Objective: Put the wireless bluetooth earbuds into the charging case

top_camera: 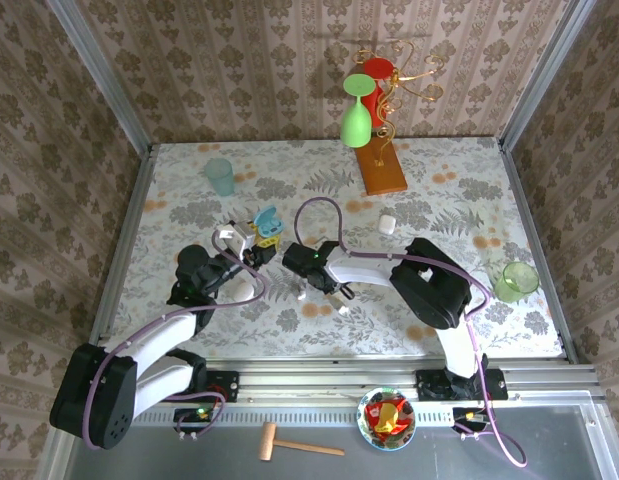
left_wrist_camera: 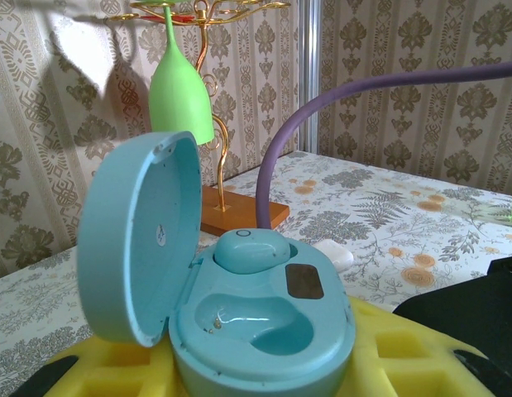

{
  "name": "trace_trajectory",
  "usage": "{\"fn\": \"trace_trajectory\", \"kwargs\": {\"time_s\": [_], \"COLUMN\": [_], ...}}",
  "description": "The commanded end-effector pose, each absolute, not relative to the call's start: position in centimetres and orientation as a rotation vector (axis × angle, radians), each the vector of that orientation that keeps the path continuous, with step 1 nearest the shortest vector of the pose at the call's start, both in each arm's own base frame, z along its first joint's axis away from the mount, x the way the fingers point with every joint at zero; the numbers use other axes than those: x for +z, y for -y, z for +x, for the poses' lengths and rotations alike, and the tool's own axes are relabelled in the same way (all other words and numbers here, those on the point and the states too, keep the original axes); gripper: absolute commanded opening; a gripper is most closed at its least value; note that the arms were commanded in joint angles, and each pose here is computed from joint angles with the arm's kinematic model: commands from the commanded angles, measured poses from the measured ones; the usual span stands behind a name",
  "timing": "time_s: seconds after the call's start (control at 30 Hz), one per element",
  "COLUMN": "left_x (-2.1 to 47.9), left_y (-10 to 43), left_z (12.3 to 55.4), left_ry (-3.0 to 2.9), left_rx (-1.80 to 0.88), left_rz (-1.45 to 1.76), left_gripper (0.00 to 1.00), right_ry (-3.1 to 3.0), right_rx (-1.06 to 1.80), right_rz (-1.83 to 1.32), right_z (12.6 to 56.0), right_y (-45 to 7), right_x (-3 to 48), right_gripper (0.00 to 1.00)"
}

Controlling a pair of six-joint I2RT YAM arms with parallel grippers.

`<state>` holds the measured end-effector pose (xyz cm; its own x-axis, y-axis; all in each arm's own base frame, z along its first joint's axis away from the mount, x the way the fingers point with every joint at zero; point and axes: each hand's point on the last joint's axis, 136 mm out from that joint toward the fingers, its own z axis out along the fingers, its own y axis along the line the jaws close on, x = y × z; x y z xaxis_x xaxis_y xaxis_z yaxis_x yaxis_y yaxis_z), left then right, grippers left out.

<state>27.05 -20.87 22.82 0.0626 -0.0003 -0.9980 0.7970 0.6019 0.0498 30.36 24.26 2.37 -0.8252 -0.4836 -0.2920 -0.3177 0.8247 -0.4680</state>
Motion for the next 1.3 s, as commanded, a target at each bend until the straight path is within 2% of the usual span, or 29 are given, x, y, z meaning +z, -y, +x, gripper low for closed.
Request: {"fn": "trace_trajectory", "kwargs": {"time_s": [0.0, 0.53, 0.8, 1.03, 1.27], "left_x": [22.9, 23.3, 23.3, 23.1, 22.8], "left_y": [20.7, 20.7, 20.8, 21.0, 22.3], "left_z": [27.1, 27.1, 27.1, 27.1, 26.2], "left_ry": [-1.372, -1.363, -1.362, -1.361, -1.321], "left_rx": [-0.680, -0.684, -0.684, -0.690, -0.703], "left_rz": [0.740, 0.743, 0.743, 0.757, 0.823], "left_gripper": [0.21, 0.21, 0.21, 0.21, 0.21], "right_ry": [-2.574, -2.588, -2.593, -2.590, -2.586], "right_rx": [-0.639, -0.707, -0.681, -0.439, 0.018], "right_rz": [-0.584, -0.621, -0.616, -0.559, -0.443], "right_z": [30.8, 30.9, 31.0, 30.8, 30.4], "right_y": [-24.0, -23.2, -22.9, -24.2, -25.5], "right_x": [2.6, 1.6, 2.2, 4.9, 10.1], "right_gripper": [0.28, 0.23, 0.18, 0.18, 0.18]}}
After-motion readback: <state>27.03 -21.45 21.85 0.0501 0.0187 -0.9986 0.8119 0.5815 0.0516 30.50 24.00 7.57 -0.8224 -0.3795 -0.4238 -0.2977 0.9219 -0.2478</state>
